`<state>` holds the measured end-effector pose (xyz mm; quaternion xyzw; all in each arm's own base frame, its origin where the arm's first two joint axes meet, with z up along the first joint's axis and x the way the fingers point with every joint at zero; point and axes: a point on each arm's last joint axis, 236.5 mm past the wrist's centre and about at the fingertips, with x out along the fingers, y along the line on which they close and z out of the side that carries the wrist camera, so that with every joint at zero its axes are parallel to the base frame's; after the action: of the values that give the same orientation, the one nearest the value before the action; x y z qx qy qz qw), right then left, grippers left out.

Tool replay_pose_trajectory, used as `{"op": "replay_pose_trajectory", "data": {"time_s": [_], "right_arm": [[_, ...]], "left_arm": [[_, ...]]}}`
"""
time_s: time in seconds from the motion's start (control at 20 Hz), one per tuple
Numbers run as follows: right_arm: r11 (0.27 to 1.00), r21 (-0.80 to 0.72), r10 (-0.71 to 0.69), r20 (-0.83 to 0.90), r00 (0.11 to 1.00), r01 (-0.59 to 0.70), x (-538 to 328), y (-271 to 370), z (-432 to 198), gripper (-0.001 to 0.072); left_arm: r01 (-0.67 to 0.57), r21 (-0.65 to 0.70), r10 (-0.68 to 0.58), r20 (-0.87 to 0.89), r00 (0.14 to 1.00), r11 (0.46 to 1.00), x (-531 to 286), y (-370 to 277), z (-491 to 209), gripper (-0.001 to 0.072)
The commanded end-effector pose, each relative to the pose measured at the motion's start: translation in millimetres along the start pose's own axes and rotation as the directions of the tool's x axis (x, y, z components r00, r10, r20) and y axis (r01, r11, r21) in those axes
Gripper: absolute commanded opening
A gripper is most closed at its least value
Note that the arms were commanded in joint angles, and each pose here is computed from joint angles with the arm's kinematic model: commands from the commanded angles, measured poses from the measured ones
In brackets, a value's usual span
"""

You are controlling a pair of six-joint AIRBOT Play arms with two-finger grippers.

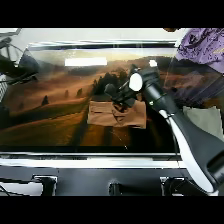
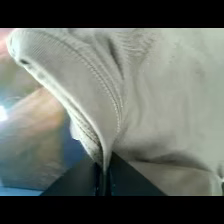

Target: Fold the clothes and pants, and hang the long-sleeved shirts on hangers.

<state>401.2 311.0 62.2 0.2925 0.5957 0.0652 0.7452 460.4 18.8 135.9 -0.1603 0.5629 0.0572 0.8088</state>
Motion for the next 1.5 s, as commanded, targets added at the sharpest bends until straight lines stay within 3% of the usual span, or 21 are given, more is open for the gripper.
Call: {"op": "replay_pose_trajectory", "data": {"time_s": [0.0, 0.35, 0.4, 0.6, 0.9, 1.15, 1.25, 1.45], "right_arm": [[0.995, 0.063, 0.08, 0.001, 0.997, -0.08, 36, 24, -3, 0.0027], [0.984, 0.118, 0.138, -0.004, 0.99, -0.137, 59, 34, 0, 0.003], [0.977, 0.135, 0.164, -0.001, 0.986, -0.163, 63, 39, 1, 0.0056], [0.939, 0.076, 0.338, 0.003, 0.941, -0.337, 50, 80, 2, 0.0378], [0.928, -0.015, 0.373, -0.013, 0.928, -0.373, -7, 81, 8, 0.0381], [0.947, -0.134, 0.292, -0.011, 0.956, -0.29, -74, 11, 54, 0.0391], [0.957, -0.186, 0.222, -0.018, 0.975, -0.221, -100, -43, 76, 0.0459], [0.987, -0.134, 0.086, -0.004, 0.996, -0.086, -116, -165, 115, 0.0459]], "left_arm": [[-0.023, -0.054, 0.023, 0.013, 1.0, 0.998, -11, 28, 4, 0.0016], [-0.022, -0.052, 0.023, 0.013, 1.0, 0.998, -10, 27, 5, 0.0016], [-0.022, -0.052, 0.023, 0.013, 1.0, 0.998, -10, 27, 5, 0.0017], [-0.022, -0.052, 0.023, 0.013, 1.0, 0.998, -10, 27, 4, 0.0017], [-0.022, -0.052, 0.023, 0.013, 1.0, 0.998, -10, 27, 4, 0.0017], [-0.022, -0.052, 0.023, 0.013, 1.0, 0.998, -10, 27, 4, 0.0017], [-0.022, -0.052, 0.023, 0.013, 1.0, 0.998, -10, 27, 4, 0.0017], [-0.022, -0.052, 0.023, 0.013, 1.0, 0.998, -10, 27, 4, 0.0018]]}}
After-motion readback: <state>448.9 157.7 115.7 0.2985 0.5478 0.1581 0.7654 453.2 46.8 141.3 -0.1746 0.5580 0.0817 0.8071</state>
